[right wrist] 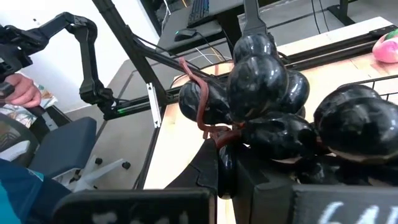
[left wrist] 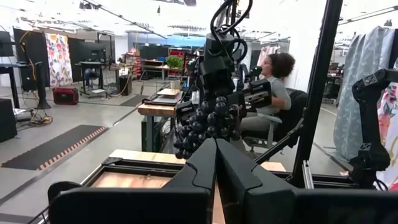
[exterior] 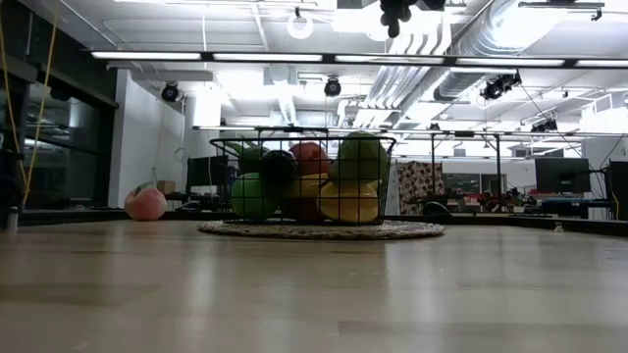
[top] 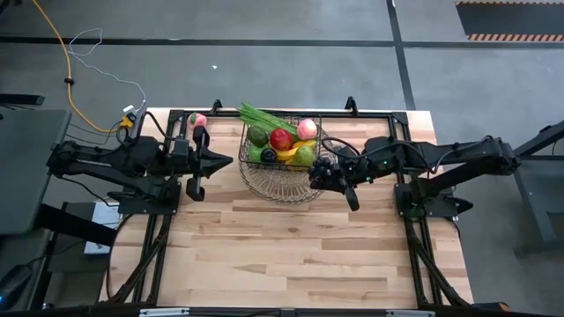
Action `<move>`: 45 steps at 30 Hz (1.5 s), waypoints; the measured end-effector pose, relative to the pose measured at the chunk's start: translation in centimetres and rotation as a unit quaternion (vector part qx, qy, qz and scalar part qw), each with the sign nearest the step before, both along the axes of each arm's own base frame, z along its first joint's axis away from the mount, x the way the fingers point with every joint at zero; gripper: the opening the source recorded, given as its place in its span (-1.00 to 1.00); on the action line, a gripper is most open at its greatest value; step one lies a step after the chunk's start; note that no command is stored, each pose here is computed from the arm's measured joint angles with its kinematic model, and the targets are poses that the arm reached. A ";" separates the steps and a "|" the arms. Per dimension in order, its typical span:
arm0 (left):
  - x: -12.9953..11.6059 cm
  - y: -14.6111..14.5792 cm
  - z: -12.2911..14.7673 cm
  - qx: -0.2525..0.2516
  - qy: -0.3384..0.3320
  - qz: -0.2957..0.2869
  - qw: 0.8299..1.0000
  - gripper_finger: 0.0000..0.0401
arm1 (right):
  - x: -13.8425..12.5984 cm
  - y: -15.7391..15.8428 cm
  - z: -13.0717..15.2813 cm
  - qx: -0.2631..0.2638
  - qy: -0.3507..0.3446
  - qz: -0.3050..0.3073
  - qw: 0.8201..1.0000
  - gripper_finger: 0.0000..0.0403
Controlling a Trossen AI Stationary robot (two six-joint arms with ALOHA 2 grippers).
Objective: Build produce basket
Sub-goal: Put the grapes into the black wire basket
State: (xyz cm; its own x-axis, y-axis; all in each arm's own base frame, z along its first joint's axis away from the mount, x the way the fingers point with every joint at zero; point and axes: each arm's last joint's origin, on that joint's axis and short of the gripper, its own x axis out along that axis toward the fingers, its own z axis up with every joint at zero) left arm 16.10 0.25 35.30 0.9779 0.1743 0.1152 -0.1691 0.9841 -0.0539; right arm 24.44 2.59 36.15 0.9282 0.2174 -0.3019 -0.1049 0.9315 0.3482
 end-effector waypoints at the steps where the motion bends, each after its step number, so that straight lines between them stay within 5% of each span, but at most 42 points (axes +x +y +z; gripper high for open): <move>1: 0.0 0.0 0.0 0.000 0.000 0.000 1.000 -1.00 | 0.0 0.0 0.0 0.001 0.000 0.000 1.000 -1.00; 15: 0.0 0.0 0.0 -0.005 0.000 -0.001 1.000 -1.00 | 0.6 -1.0 -0.3 0.008 0.009 -0.049 0.999 -1.00; 21: 0.0 0.0 0.0 -0.008 -0.002 -0.002 1.000 -1.00 | 3.6 -4.7 -2.2 0.017 0.024 -0.105 0.994 -1.00; 26: 0.0 0.0 0.0 -0.008 -0.002 -0.002 1.000 -1.00 | 6.7 -8.4 -2.9 -0.029 0.045 -0.131 0.990 -1.00; 34: 0.0 0.0 0.0 -0.008 -0.002 -0.002 1.000 -1.00 | 9.8 -13.3 -6.7 -0.041 0.203 -0.159 0.965 -1.00; 45: 0.0 0.0 0.0 -0.008 -0.002 0.000 1.000 -1.00 | 11.1 -14.0 -10.4 0.005 0.262 -0.171 0.950 -0.94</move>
State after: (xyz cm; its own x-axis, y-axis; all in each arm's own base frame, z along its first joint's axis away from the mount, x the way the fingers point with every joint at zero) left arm 16.09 0.25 35.31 0.9776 0.1757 0.1158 -0.1683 0.9832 -0.0709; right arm 35.54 -11.37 25.79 0.6676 -0.0653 -0.7417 0.3942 0.8760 0.2778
